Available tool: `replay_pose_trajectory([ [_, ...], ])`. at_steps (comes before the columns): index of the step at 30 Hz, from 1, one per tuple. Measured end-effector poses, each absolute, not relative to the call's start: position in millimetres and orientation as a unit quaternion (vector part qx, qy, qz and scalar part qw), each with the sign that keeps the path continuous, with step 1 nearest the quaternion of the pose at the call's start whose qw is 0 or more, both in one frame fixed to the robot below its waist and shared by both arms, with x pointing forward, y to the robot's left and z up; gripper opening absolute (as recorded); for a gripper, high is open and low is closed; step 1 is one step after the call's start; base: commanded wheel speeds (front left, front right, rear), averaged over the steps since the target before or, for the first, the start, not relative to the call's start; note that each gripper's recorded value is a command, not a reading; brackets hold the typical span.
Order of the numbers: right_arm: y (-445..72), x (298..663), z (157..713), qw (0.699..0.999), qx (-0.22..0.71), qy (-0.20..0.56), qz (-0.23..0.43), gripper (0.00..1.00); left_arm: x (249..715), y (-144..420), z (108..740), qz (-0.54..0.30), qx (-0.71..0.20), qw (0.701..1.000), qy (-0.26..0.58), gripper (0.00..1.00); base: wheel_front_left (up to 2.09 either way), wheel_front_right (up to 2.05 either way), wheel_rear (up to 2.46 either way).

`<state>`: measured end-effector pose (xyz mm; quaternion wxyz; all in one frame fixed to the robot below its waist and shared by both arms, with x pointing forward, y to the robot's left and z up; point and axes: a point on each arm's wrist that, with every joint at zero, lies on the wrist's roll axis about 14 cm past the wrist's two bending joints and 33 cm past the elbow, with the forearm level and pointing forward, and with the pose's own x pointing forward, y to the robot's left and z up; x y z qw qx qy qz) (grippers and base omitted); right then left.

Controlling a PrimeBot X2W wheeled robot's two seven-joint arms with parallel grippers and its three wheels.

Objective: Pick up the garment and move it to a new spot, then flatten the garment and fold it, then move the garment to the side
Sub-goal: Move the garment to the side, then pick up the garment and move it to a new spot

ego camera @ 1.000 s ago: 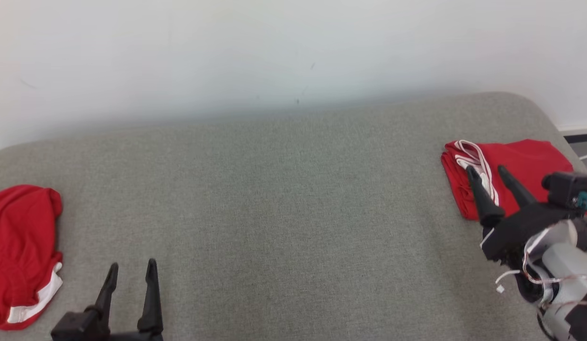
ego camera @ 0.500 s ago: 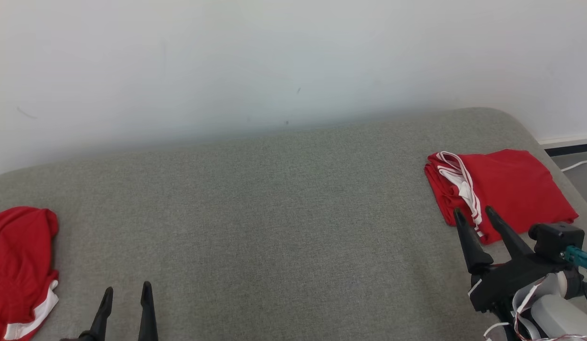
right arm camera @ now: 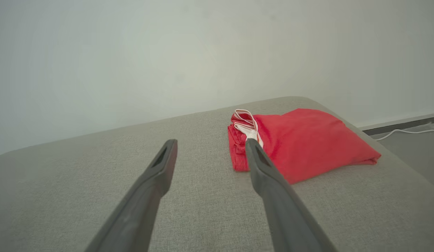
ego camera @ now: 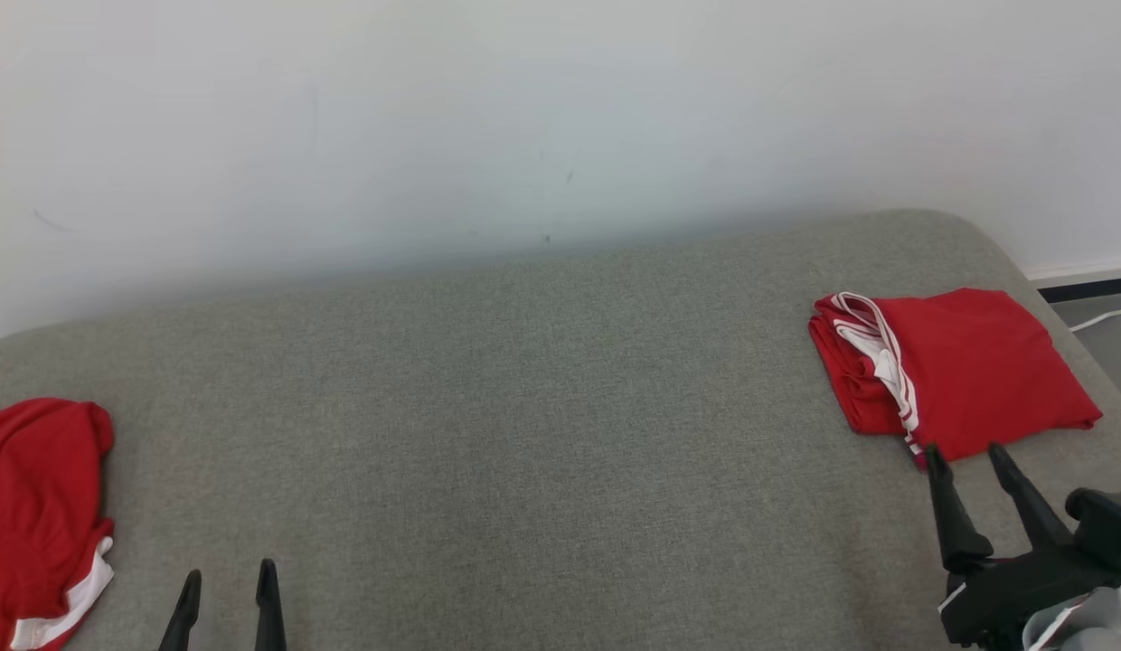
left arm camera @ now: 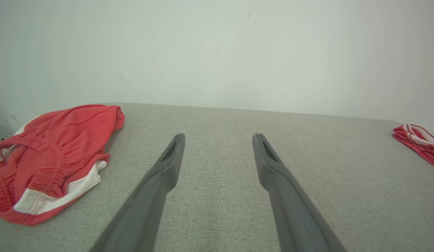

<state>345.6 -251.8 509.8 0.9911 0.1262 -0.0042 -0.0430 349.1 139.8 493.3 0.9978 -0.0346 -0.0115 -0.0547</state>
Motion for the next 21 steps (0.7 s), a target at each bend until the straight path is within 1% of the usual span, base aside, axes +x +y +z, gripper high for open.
replay_pose_trajectory([
  [10,-260,344,516,0.991,0.112,-0.023,-0.062,1.00,343,152,490,-0.034,-0.033,0.999,-0.004,1.00,0.00,0.00,0.00],
  [21,-254,341,517,0.993,0.097,-0.029,-0.060,1.00,344,152,494,-0.036,-0.018,0.999,-0.007,1.00,0.00,0.00,0.00],
])
